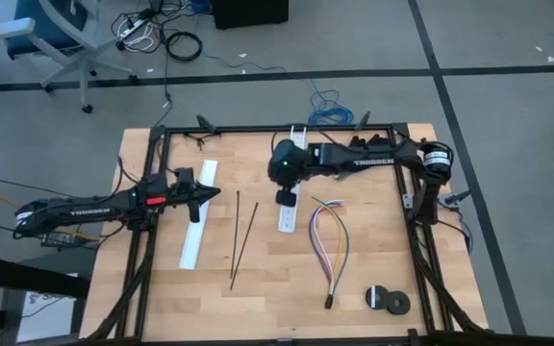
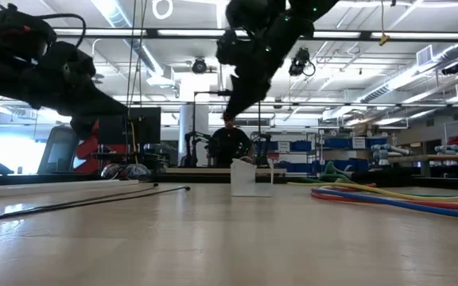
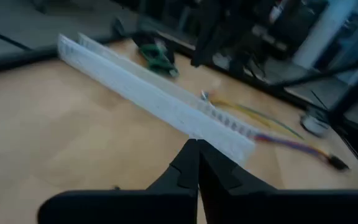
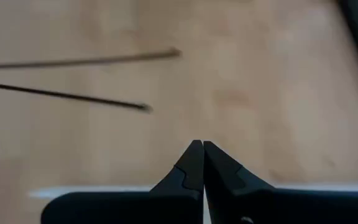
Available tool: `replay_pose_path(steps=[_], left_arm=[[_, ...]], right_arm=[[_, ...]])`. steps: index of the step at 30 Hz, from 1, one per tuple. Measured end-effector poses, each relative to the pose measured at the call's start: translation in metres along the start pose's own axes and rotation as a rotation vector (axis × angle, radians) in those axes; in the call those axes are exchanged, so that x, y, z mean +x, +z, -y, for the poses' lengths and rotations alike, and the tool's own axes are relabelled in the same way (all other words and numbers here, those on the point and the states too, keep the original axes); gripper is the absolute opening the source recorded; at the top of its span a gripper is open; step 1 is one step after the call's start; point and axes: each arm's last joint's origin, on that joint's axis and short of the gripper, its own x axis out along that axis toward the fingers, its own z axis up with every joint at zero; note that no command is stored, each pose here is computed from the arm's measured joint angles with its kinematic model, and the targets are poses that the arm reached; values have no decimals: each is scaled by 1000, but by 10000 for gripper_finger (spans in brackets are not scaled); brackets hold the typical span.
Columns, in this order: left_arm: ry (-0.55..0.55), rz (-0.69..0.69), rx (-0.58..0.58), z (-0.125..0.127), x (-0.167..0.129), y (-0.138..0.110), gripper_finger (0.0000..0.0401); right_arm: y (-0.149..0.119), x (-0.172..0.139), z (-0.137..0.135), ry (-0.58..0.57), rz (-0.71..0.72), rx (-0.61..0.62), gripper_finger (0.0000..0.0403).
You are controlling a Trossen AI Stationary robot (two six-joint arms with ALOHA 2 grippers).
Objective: Ziptie cables
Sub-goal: Adjust the white cable duct
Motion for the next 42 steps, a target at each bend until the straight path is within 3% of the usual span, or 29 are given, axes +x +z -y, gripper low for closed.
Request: replay_pose_path(steps=[9, 19, 26, 32, 37, 42], left_arm=[[-12, -72, -13, 4, 8, 1, 2], [64, -130, 68, 22, 19, 10, 1], [105, -202, 51, 26, 26, 6, 1], [148, -262, 50, 25, 35, 1, 1], [196, -307, 50, 23, 42, -4, 1], [213, -308, 49, 23, 44, -4, 1]], right_arm=[[-7, 42, -36, 77, 8, -36, 0], [-35, 61, -45, 116, -192, -3, 0], [-62, 45, -42, 81, -499, -17, 0], [-71, 37, -33, 24, -617, -45, 0], [-67, 18, -28, 28, -596, -82, 0], [-75, -16, -23, 13, -442, -78, 0]])
